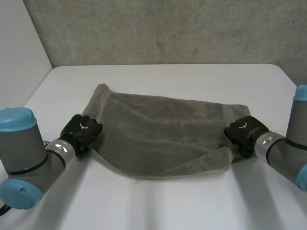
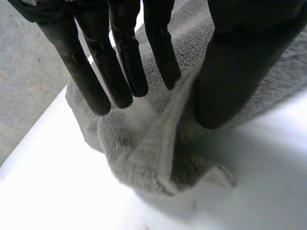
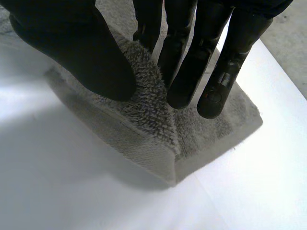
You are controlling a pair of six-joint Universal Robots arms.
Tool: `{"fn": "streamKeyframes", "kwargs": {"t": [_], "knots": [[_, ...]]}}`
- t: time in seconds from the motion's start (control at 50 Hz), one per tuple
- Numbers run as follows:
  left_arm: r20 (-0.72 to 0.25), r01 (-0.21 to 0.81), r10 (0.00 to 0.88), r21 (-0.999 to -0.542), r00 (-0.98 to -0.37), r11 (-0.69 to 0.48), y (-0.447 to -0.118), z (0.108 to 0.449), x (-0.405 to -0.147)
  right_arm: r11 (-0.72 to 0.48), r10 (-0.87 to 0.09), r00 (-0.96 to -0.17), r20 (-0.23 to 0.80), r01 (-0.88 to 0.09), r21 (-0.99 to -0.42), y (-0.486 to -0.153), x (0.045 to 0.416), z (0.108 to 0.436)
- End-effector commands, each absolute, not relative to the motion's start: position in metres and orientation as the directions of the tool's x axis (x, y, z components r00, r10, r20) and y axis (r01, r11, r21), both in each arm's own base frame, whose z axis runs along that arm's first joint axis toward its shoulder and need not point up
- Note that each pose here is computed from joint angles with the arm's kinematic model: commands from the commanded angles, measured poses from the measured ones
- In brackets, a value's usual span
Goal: Fold the towel.
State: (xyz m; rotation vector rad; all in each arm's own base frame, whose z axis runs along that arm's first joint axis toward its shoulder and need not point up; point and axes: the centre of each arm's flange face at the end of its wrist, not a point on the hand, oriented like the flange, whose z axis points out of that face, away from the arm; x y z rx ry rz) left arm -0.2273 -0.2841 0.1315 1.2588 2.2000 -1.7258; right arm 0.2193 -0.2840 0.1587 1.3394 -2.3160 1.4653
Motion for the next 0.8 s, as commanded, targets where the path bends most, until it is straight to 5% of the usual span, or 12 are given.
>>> {"fn": "streamKeyframes", "kwargs": {"t": [0.02, 0.2, 0.64, 0.8], "knots": [[-0.52, 0.638, 0.53, -0.768, -0.67, 0.053, -0.282, 0.132, -0.22, 0.137, -0.546, -0.673, 0.499, -0.659, -0.739, -0.287, 0.207, 0.16], [-0.552, 0.648, 0.457, -0.758, -0.698, 0.075, -0.28, 0.137, -0.212, 0.181, -0.489, -0.737, 0.466, -0.609, -0.773, -0.298, 0.192, 0.16], [-0.559, 0.633, 0.414, -0.772, -0.718, 0.056, -0.271, 0.145, -0.205, 0.203, -0.501, -0.74, 0.449, -0.604, -0.77, -0.293, 0.189, 0.156], [-0.565, 0.624, 0.391, -0.781, -0.726, 0.03, -0.266, 0.158, -0.202, 0.144, -0.439, -0.77, 0.463, -0.568, -0.81, -0.281, 0.184, 0.195]]}}
